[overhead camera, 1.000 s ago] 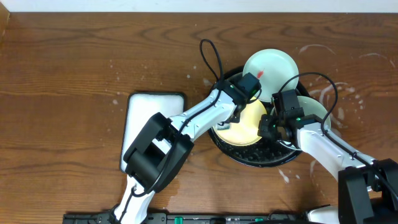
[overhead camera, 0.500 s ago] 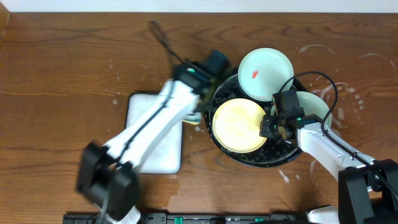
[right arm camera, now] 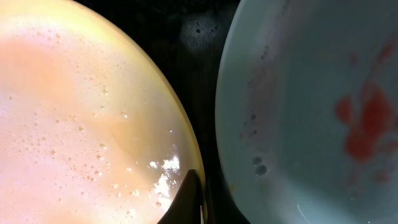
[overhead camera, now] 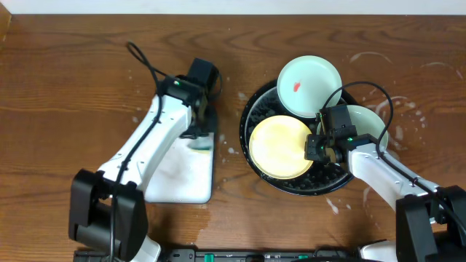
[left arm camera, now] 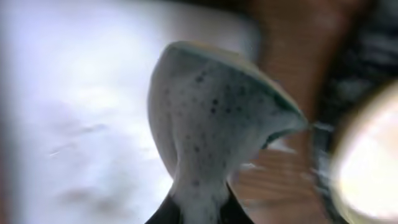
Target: Clean dirty plates on tray and stack at the side
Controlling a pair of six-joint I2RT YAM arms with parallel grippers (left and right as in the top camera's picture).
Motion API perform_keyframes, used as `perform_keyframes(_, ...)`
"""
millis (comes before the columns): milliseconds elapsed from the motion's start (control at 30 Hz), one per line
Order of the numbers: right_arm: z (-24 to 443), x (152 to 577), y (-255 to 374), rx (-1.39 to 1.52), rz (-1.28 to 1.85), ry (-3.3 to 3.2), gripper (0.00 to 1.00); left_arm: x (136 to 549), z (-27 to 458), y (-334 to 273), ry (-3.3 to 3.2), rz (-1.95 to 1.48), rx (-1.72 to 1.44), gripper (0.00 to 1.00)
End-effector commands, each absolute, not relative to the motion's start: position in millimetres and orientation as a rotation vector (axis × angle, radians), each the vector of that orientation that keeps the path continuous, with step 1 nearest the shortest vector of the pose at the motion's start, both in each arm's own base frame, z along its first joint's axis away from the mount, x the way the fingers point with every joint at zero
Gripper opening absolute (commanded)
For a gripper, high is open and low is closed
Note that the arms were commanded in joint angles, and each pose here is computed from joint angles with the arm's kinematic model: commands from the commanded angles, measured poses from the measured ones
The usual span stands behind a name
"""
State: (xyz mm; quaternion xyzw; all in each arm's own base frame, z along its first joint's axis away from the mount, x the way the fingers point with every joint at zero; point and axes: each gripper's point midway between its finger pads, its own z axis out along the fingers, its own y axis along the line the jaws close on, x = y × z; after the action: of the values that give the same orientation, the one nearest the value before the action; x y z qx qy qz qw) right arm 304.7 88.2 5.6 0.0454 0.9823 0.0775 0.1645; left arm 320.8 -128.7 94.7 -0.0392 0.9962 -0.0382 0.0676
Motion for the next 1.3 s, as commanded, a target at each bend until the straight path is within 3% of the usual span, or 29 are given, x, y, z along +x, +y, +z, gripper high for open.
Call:
perform_keyframes(0,-2.9,300.2,81.8,0.108,0.175,2.821,0.01,308.1,105.3,-200.0,2.98,-0.578,0.2,0.08)
perform_keyframes(233,-3.8,297.7,81.1,0.109,0.171,2.831,0.01,318.5,106.4,-280.8,2.783,-0.657,0.321,0.08)
perform_keyframes(467,-3.8,297.4,82.3,0.108,0.181,2.833,0.01,322.7,50.5,-311.6,2.859,-0.655,0.157,0.08)
perform_keyframes(667,-3.7,297.4,82.3,0.108,0.181,2.833,0.01,300.8,2.2,-351.2,2.974,-0.922,0.177,0.08)
perform_keyframes(933,-4.2,296.1,82.0,0.108,0.179,2.839,0.01,315.2,-37.9,-306.0,3.063,-0.677,0.029,0.08)
perform_keyframes(1133,-4.3,295.7,81.9,0.108,0.179,2.84,0.01,349.7,-24.2,-218.1,2.969,-0.053,-0.022,0.07)
perform_keyframes(1267,-4.3,295.8,81.9,0.108,0.179,2.84,0.01,362.7,-6.0,-196.7,2.872,0.16,0.057,0.08)
